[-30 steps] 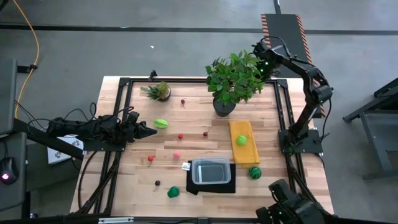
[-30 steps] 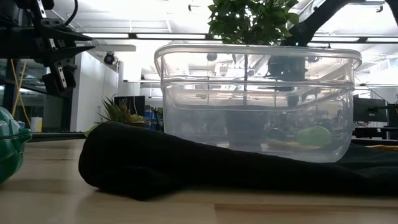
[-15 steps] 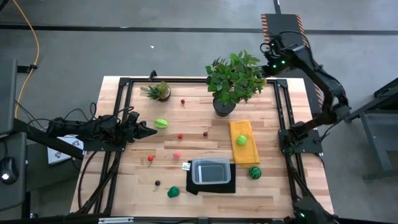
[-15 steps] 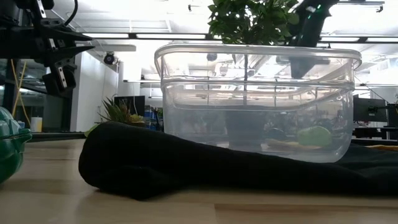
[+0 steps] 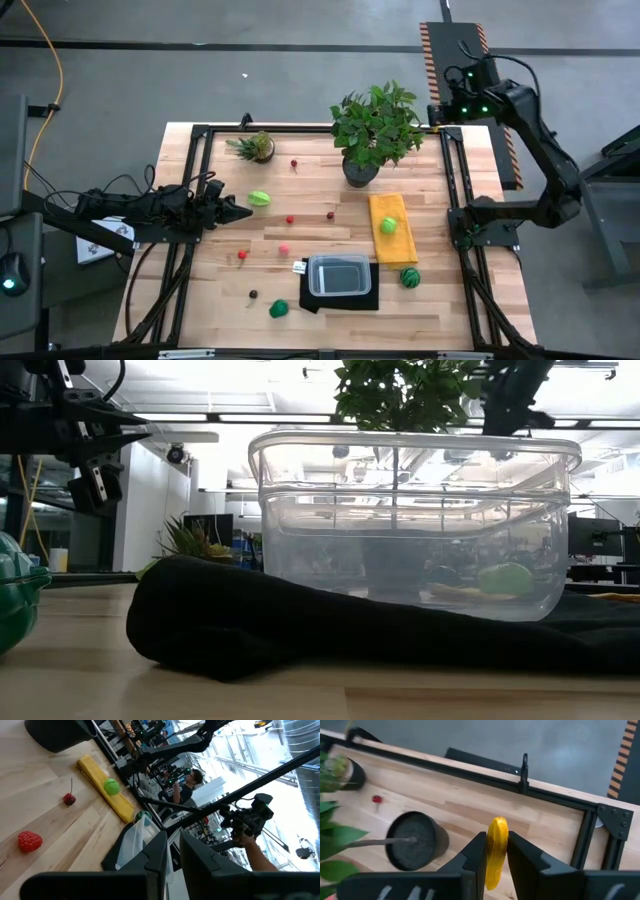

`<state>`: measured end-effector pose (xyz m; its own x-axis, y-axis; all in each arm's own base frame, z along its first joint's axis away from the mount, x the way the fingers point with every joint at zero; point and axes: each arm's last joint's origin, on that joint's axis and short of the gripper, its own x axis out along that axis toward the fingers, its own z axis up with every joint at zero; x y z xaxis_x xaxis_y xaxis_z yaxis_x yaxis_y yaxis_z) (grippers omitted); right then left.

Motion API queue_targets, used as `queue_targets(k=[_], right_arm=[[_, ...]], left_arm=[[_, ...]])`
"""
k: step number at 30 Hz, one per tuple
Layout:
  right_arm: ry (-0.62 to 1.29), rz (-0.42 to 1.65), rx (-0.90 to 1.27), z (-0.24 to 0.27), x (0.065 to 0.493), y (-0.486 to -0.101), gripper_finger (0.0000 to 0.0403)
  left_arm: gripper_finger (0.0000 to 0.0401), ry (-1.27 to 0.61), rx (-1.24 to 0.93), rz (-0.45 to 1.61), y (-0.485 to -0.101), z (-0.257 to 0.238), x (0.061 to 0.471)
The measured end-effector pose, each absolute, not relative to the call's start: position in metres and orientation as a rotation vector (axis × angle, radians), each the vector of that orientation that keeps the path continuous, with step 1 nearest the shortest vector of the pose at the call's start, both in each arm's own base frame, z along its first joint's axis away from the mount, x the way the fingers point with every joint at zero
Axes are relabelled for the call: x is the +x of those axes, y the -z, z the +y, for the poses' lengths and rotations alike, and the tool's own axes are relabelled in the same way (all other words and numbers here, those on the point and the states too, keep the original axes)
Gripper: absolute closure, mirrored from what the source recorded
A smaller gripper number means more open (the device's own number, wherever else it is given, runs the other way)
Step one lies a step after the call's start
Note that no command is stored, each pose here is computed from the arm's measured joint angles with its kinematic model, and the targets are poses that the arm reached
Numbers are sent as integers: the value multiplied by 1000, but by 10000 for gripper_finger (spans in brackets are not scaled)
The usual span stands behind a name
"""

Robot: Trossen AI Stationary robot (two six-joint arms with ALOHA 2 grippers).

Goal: Pick and placing Produce into tupperware
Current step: Put the corn into the transparent bin

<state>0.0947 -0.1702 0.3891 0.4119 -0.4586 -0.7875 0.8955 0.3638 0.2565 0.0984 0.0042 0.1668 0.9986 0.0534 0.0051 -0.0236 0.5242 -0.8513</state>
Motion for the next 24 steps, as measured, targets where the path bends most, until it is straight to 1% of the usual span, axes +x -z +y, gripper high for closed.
queue_targets(k=[13,19,24], right_arm=[[917,447,678,-118,69,-421,341],[906,356,643,-91,55,-431,341],[855,280,633,-68,45,-437,341]], left_arm=[[359,-47,-1018,-31,-167,4,98],[359,-47,-1018,-31,-167,4,98],[359,-47,-1018,-31,-167,4,98]])
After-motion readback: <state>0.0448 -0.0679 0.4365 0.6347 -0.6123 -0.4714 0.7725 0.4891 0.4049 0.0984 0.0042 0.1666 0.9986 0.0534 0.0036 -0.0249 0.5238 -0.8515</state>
